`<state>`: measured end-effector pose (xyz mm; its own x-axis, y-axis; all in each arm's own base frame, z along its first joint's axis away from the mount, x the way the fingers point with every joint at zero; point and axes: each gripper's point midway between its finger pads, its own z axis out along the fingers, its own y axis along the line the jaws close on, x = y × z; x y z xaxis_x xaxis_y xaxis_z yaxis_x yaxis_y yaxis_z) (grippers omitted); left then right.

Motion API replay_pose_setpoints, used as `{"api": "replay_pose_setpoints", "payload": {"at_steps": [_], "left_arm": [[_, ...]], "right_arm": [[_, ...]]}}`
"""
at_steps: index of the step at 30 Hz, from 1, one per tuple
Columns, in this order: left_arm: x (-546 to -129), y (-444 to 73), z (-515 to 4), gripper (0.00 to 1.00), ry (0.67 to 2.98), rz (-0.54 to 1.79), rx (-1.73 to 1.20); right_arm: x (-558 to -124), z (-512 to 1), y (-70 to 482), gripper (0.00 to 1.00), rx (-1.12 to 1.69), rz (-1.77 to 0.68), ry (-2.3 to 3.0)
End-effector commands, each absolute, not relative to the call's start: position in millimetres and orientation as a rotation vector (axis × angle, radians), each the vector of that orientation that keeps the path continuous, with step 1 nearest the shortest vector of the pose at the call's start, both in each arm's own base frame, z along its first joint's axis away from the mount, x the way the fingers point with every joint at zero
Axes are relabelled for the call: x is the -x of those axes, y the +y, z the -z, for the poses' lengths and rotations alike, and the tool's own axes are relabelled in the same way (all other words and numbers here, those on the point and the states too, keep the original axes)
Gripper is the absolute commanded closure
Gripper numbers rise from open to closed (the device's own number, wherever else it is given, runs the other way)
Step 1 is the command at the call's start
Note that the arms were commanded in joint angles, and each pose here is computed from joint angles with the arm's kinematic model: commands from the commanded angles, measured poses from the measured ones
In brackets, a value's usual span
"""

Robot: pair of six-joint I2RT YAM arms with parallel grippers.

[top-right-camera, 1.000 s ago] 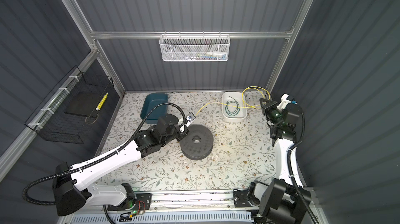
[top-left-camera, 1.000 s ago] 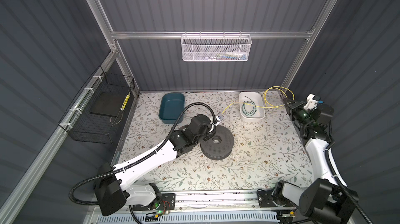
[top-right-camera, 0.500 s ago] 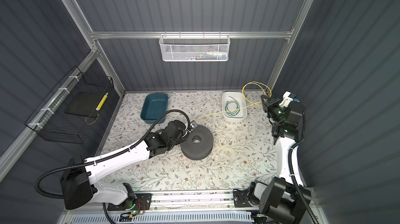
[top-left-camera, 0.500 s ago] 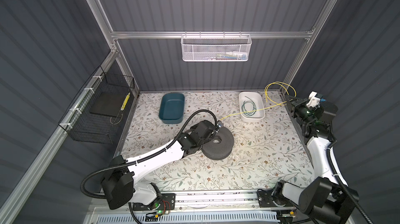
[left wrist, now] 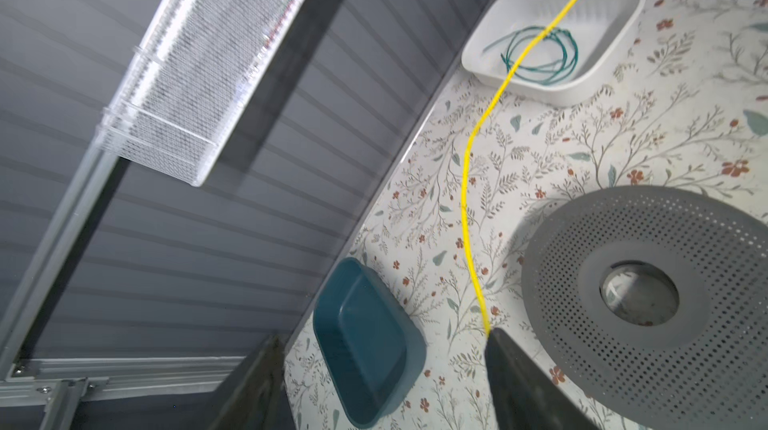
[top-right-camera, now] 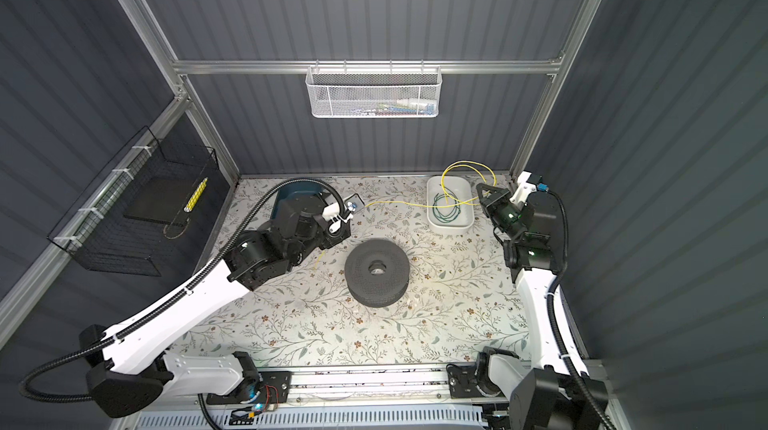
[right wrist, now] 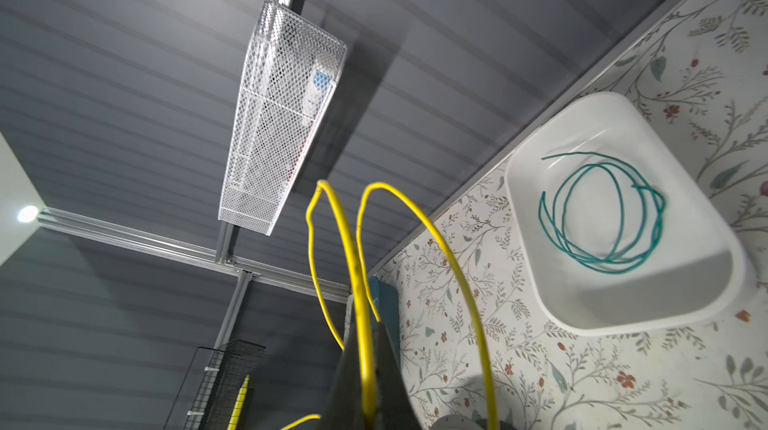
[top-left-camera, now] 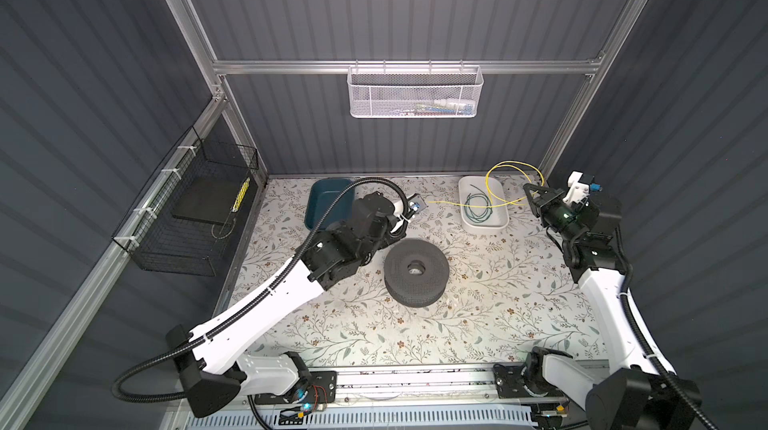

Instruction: Wrap the cables

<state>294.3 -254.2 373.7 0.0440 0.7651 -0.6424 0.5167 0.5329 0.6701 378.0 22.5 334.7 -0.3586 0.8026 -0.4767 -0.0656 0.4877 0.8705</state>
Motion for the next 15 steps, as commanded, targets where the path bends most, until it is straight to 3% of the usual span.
{"api": "replay_pose_setpoints", "payload": {"at_steps": [1, 7, 15], "left_arm": [[-289, -267, -398, 0.24, 1.549, -0.197, -1.164], [-288, -333, -402, 0.28, 1.492, 0.089, -1.229], [-295, -457, -394, 0.49, 1.386, 0.534, -1.290]], "right_arm": [[-383, -340, 25, 1.00, -0.614, -0.963, 1.706], [-387, -336, 36, 1.00, -0.612, -0.988, 1.723], [-377, -338, 73, 1.00, -0.560, -1.087, 1.756]]}}
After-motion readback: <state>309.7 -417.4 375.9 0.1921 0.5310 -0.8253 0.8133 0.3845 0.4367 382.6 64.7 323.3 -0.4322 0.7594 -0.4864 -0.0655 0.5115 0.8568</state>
